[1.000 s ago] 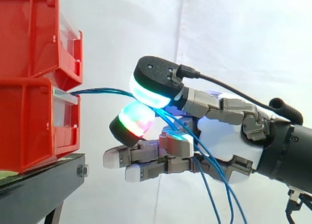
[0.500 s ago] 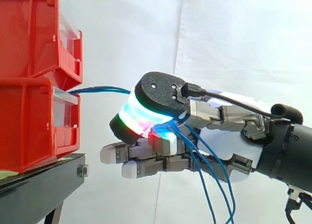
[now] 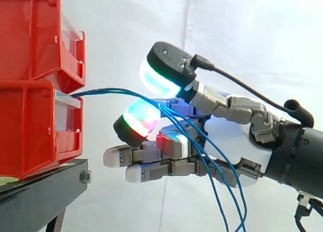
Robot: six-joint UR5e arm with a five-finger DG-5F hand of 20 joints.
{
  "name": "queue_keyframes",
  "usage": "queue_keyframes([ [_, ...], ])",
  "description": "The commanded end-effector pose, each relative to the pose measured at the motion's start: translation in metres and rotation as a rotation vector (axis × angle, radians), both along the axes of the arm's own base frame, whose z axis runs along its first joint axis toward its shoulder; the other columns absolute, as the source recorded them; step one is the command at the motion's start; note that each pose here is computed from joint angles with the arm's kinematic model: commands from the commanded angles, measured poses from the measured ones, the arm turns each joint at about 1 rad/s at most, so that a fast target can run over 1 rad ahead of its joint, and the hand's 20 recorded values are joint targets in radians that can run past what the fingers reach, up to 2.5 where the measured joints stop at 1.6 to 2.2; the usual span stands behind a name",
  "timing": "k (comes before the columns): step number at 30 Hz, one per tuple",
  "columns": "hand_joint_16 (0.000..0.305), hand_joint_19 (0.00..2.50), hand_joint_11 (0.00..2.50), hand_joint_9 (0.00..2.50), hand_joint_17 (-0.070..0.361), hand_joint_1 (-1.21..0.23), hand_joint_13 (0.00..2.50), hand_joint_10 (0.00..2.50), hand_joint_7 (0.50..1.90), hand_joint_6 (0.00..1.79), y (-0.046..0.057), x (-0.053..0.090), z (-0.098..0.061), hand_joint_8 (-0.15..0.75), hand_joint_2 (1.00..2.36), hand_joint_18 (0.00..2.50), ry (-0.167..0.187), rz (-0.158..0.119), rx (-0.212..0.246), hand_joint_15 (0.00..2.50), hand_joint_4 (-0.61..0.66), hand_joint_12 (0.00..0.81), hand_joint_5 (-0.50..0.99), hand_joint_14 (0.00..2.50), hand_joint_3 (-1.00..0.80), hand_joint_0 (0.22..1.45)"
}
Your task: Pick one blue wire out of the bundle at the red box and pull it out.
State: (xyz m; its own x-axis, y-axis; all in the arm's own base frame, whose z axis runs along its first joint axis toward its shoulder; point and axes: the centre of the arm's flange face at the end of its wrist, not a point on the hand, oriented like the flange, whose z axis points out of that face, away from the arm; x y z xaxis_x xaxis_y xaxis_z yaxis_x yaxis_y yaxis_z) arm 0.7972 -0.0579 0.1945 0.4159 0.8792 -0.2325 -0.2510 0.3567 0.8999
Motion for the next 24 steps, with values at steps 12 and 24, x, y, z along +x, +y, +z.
queue_keyframes([
  [12, 0.045, 0.40, 1.00, 1.47, 0.102, -0.88, 0.75, 0.03, 1.29, 0.83, 0.0003, 0.0000, 0.0000, 0.261, 1.01, 0.69, 0.000, 0.000, 0.000, 0.34, 0.18, 0.358, -0.06, 0.01, -0.24, 0.60],
  [24, 0.047, 0.47, 0.93, 1.43, 0.106, -0.38, 0.68, 0.03, 1.22, 0.79, 0.0003, 0.0000, 0.0000, 0.240, 1.00, 0.63, 0.000, 0.000, 0.000, 0.33, 0.18, 0.361, -0.07, 0.01, -0.50, 0.53],
])
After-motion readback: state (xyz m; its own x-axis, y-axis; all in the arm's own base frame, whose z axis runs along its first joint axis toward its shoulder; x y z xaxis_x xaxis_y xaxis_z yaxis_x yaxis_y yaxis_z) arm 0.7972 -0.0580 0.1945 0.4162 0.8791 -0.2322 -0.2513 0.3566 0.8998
